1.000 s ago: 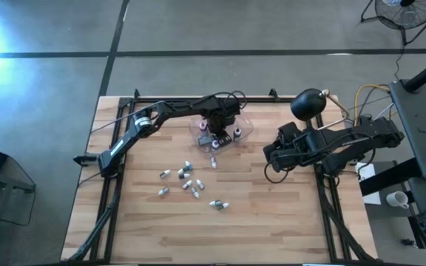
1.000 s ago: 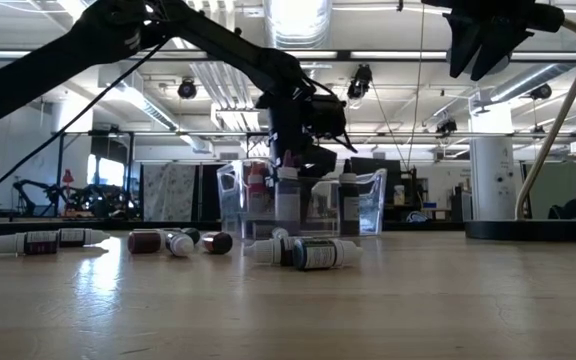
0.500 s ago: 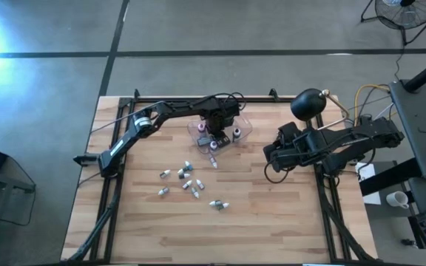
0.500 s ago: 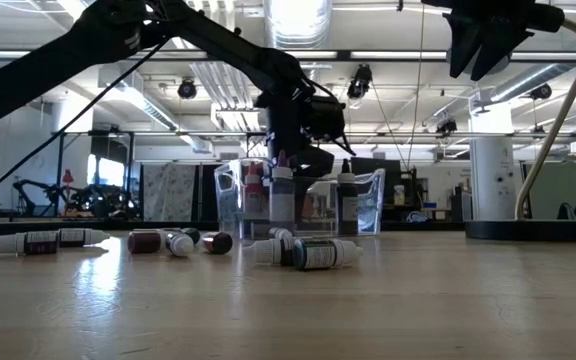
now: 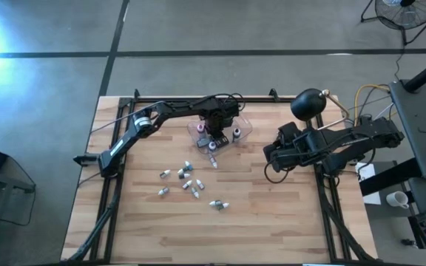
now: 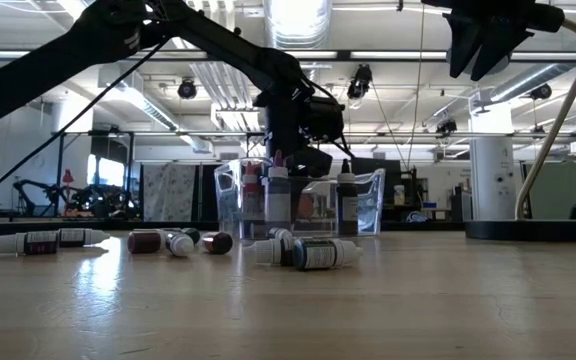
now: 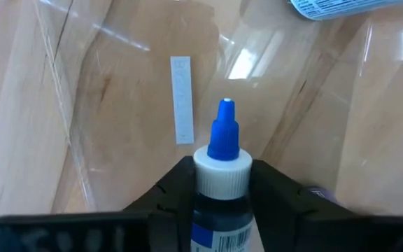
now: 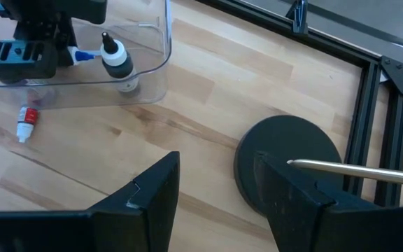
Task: Pick & Place food coloring
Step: Put the large blue food coloring bottle into the transparent bin
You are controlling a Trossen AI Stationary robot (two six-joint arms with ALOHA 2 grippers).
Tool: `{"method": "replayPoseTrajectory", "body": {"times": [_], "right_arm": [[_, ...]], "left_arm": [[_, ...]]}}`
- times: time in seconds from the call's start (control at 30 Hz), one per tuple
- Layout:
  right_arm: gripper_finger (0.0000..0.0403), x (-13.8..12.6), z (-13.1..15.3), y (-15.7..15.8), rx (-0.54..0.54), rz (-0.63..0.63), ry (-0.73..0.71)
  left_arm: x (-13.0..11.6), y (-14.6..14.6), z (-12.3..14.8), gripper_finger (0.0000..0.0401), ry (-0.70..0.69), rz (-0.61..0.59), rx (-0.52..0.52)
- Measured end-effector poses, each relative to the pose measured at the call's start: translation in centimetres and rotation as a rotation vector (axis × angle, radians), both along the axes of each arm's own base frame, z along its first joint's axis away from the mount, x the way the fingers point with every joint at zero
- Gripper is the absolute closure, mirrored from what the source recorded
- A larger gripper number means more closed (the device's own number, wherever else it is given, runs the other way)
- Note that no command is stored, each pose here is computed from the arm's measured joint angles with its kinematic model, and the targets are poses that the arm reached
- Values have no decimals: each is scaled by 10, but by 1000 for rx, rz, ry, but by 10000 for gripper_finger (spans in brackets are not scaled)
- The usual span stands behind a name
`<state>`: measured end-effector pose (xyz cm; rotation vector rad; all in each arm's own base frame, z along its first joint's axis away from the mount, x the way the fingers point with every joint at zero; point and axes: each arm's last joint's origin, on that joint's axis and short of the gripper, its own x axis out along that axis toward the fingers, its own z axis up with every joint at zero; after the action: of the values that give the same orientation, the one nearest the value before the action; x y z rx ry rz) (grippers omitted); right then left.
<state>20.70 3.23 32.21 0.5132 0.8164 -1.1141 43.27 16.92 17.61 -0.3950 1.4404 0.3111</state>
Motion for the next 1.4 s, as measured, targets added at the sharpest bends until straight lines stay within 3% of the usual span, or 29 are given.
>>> {"method": "replayPoseTrajectory", "body": {"times": [0.43,0.8,0.93,1.23,1.4], "right_arm": [[227,0,0,0,-13,-1,-3],[227,0,0,-1,-27,0,-4],[227,0,1,-1,-45,2,-6],[227,-8,9,-4,-94,0,-50],[227,-13,14,-7,-147,4,-77]], "left_arm": [[4,2,16,320,-62,15,58],[9,7,90,322,-237,49,214],[6,7,129,322,-326,72,283],[-40,-15,190,322,-577,147,467],[-82,-39,189,317,-670,302,579]]}}
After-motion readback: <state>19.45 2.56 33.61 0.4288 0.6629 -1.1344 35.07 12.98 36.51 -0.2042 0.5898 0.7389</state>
